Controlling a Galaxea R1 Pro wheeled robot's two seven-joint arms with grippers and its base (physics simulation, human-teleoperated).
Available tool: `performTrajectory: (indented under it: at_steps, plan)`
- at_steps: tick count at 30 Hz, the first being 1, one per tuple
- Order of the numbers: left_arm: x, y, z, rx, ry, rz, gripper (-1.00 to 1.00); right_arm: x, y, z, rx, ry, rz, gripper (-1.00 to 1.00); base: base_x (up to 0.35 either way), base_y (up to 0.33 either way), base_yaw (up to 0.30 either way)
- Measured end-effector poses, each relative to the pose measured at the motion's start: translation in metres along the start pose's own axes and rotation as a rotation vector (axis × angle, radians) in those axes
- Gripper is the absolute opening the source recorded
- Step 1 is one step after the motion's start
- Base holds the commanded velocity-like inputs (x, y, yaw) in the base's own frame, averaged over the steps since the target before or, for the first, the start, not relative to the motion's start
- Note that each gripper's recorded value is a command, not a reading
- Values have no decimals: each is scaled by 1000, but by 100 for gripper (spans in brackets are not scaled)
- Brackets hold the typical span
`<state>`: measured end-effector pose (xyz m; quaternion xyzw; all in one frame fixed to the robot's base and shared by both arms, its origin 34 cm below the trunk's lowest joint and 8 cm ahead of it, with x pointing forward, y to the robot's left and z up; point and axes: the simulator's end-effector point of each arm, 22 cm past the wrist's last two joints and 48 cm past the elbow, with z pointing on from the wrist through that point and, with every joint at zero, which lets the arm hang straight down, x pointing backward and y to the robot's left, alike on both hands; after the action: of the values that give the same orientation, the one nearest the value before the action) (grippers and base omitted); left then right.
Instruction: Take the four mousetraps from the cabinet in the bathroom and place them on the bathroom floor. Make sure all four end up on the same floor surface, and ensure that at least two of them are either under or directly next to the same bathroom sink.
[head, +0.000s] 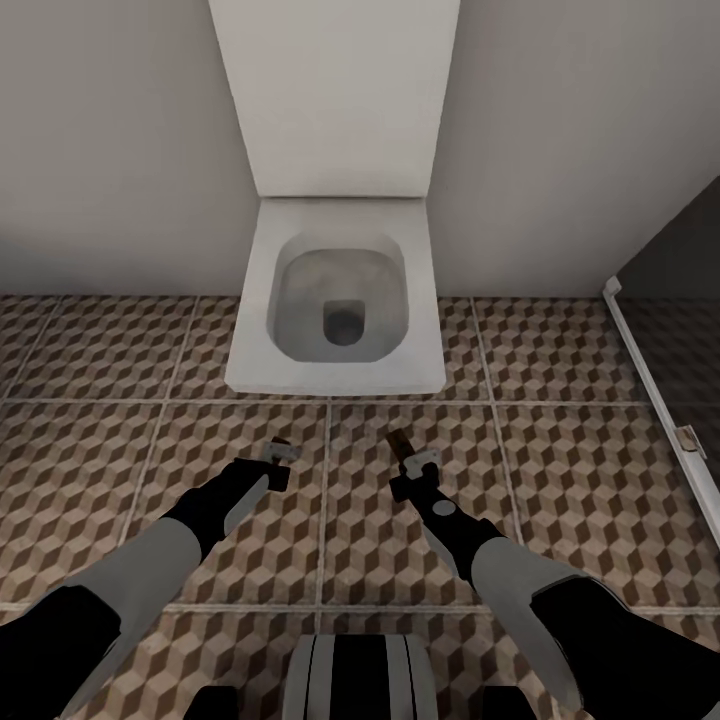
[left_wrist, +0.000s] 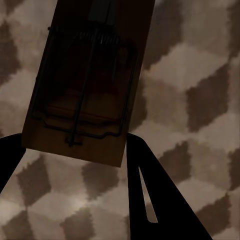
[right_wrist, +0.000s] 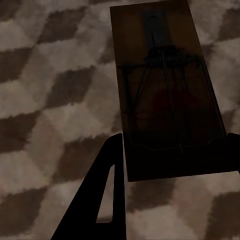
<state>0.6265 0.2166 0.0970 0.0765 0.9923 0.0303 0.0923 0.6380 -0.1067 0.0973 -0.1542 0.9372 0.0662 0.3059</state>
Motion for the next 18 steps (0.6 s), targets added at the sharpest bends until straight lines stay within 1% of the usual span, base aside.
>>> performTrajectory:
  at_steps: [18]
  plan:
    - [12, -1, 9, 2, 25, 1, -100, 12, 2, 4, -5, 19, 4, -100, 0, 0, 0]
